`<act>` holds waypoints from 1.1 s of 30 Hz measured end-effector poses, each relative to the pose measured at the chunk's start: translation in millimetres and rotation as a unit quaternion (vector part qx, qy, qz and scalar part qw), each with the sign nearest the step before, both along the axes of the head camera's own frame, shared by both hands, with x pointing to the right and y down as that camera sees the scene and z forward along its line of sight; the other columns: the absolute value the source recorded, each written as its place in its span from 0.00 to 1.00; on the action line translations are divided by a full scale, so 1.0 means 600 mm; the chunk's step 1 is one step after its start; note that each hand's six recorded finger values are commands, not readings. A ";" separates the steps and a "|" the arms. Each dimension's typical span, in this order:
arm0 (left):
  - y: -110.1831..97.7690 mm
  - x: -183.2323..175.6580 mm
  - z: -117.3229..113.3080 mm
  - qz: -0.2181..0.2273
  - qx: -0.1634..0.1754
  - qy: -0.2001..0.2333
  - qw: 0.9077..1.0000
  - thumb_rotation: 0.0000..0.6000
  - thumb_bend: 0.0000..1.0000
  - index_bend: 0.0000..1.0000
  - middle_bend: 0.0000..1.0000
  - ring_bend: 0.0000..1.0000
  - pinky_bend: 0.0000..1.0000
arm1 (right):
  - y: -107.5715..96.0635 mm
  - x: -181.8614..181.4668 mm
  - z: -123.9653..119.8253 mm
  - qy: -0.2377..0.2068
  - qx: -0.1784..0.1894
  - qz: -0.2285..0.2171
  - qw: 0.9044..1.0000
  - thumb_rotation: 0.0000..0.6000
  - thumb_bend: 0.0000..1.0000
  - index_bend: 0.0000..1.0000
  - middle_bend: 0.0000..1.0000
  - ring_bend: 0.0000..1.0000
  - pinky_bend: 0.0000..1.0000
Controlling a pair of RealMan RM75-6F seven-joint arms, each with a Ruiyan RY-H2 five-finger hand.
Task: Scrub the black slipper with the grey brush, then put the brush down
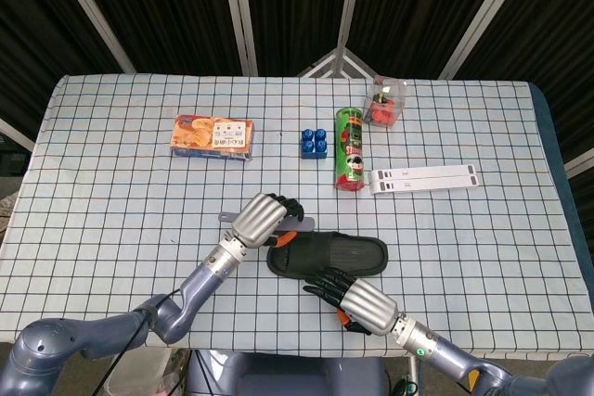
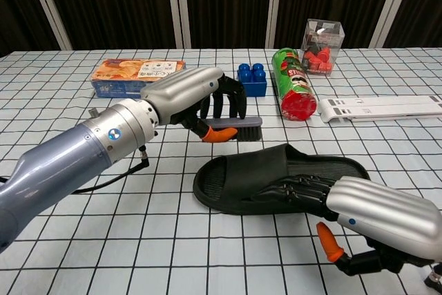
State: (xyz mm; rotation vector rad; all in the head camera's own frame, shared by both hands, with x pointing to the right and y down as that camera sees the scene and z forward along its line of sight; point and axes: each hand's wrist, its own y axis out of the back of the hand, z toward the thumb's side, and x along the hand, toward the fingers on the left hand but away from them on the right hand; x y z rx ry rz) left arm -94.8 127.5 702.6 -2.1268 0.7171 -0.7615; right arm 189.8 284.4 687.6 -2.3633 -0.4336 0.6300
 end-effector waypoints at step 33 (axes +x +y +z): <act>0.026 0.004 0.017 0.010 -0.066 0.015 0.998 1.00 0.77 0.46 0.62 0.51 0.54 | 0.015 -0.016 0.002 -0.018 0.001 -0.007 1.000 1.00 0.98 0.04 0.11 0.06 0.10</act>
